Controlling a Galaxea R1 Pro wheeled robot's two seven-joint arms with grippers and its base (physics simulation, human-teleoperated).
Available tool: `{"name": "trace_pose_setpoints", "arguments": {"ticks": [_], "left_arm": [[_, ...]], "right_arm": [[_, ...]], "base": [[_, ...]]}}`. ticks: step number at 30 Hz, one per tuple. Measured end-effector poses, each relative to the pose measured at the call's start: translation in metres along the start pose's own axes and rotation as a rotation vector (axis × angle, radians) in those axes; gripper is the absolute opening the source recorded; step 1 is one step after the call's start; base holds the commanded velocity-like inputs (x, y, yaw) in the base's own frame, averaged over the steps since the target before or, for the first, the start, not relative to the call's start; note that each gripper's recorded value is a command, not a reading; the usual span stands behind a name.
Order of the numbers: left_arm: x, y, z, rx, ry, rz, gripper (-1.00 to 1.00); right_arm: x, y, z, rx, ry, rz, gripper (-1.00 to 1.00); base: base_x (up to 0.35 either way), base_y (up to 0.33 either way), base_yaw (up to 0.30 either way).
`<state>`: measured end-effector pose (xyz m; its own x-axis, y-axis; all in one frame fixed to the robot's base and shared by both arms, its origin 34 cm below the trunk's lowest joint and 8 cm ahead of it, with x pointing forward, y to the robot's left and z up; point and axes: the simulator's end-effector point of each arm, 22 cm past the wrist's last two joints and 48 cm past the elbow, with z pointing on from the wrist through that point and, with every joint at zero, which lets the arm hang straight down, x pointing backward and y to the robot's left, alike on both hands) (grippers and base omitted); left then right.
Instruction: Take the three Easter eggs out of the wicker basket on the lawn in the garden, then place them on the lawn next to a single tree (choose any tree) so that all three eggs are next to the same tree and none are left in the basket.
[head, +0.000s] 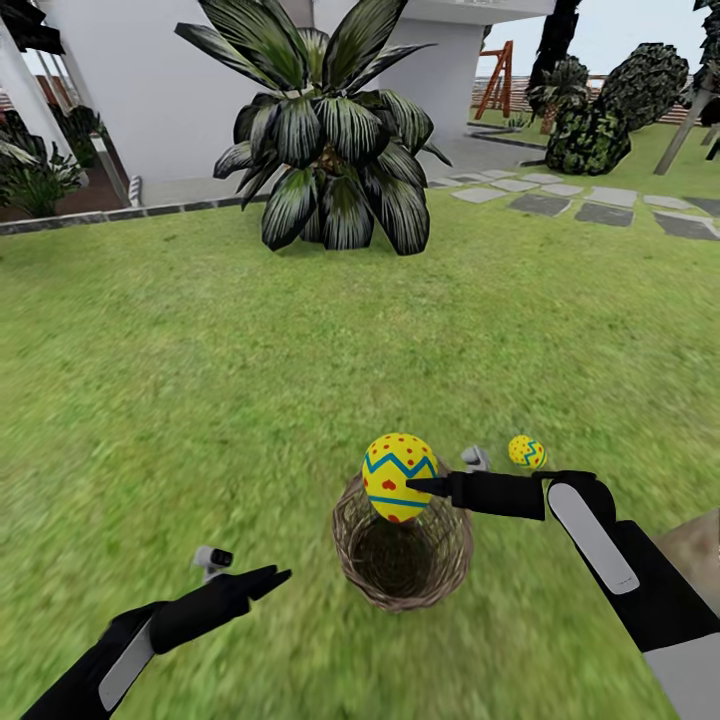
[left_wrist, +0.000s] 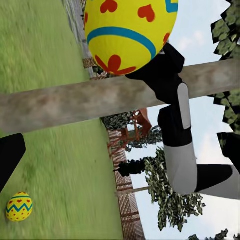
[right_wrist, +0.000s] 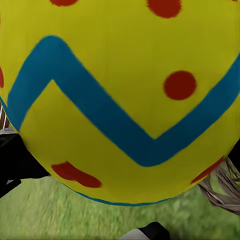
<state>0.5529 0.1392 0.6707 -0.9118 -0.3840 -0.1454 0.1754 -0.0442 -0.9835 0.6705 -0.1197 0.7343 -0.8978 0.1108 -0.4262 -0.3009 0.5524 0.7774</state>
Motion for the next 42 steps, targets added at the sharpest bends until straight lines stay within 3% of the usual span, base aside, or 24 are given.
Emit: {"name": "trace_pose_setpoints", "arguments": {"ticks": [18, 42], "left_arm": [[-0.002, -0.012, 0.005, 0.019, 0.0, 0.021, 1.0], [-0.007, -0.027, 0.008, 0.032, 0.002, 0.057, 1.0]], "right_arm": [[-0.01, 0.006, -0.006, 0.024, -0.032, -0.051, -1.0], [-0.012, 0.019, -0.013, 0.026, -0.047, -0.078, -1.0]], "base": [[0.0, 0.0, 0.0], [0.0, 0.0, 0.0]]}}
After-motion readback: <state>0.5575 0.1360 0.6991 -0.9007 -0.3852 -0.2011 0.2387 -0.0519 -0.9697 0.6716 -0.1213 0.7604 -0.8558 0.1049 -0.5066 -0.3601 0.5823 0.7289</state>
